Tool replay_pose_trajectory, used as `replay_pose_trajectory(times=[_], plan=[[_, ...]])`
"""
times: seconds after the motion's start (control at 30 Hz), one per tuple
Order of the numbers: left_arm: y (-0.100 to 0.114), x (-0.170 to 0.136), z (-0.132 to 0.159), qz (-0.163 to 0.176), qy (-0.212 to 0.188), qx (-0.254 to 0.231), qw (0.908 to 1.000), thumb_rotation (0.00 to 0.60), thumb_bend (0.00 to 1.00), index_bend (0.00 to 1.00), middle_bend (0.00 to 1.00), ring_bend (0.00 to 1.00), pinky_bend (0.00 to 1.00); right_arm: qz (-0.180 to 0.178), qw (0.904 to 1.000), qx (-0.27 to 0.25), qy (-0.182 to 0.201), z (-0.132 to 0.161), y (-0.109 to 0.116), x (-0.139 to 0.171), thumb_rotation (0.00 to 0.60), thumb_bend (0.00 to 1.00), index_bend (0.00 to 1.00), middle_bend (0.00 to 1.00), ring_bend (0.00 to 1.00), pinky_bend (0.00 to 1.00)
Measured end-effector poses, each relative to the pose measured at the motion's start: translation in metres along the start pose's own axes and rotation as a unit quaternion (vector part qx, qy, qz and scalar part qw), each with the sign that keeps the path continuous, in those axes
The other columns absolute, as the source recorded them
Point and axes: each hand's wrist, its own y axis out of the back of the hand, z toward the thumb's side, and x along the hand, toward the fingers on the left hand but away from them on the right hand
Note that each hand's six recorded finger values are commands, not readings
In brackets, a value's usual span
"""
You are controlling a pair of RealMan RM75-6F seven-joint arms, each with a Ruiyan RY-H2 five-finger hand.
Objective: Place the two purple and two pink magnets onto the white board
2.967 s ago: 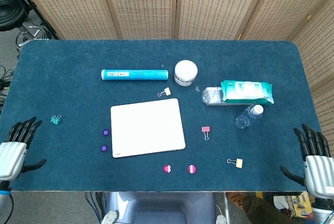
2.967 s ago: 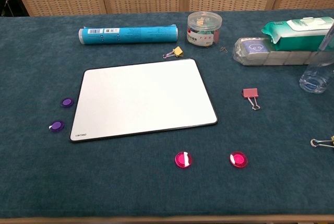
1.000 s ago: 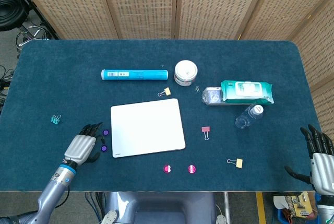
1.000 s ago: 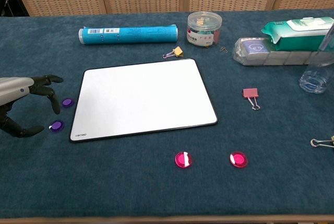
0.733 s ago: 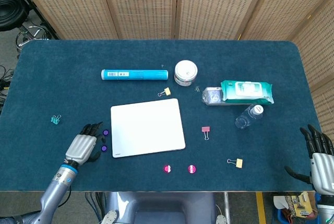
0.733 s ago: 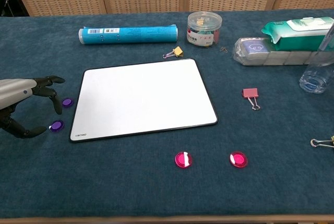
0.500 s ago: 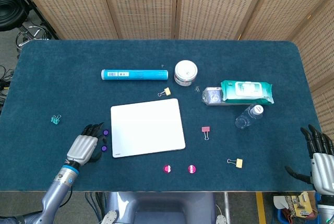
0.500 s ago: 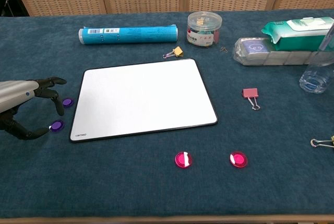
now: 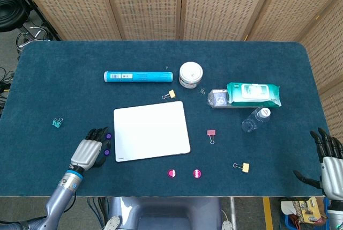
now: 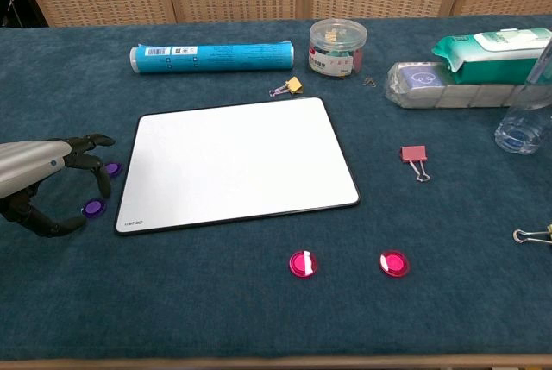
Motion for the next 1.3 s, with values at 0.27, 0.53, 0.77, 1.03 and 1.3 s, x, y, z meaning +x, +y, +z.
replay_pose_trajectory(times=[0.27,0.53,0.77,1.03,1.3], plan=[[-0.004,0.002,0.001,0.001,0.004,-0.001,1.0000,0.600,0.37,0.48,0.00,0.00,0.00,0.000,1.0000,-0.002,0.000,0.000,0.000,0.000,0.600,0.00,0.00,0.00,0.00,0.00],[-0.006,0.004,0.000,0.003,0.008,-0.002,1.0000,0.600,0.38,0.59,0.00,0.00,0.00,0.000,1.0000,-0.003,0.000,0.000,0.000,0.000,0.600,0.00,0.00,0.00,0.00,0.00],[-0.005,0.005,-0.001,0.012,0.010,-0.006,0.9999,0.600,0.38,0.59,0.00,0.00,0.00,0.003,1.0000,-0.003,0.000,0.000,0.000,0.000,0.600,0.00,0.00,0.00,0.00,0.00],[0.012,0.005,0.002,0.030,0.003,-0.023,0.9993,0.600,0.39,0.59,0.00,0.00,0.00,0.005,1.0000,-0.002,-0.001,0.000,-0.001,0.000,0.600,0.00,0.00,0.00,0.00,0.00],[0.043,0.018,0.018,0.055,-0.018,-0.025,0.9980,0.600,0.39,0.59,0.00,0.00,0.00,0.006,1.0000,-0.004,-0.003,-0.002,-0.001,-0.001,0.600,0.00,0.00,0.00,0.00,0.00]])
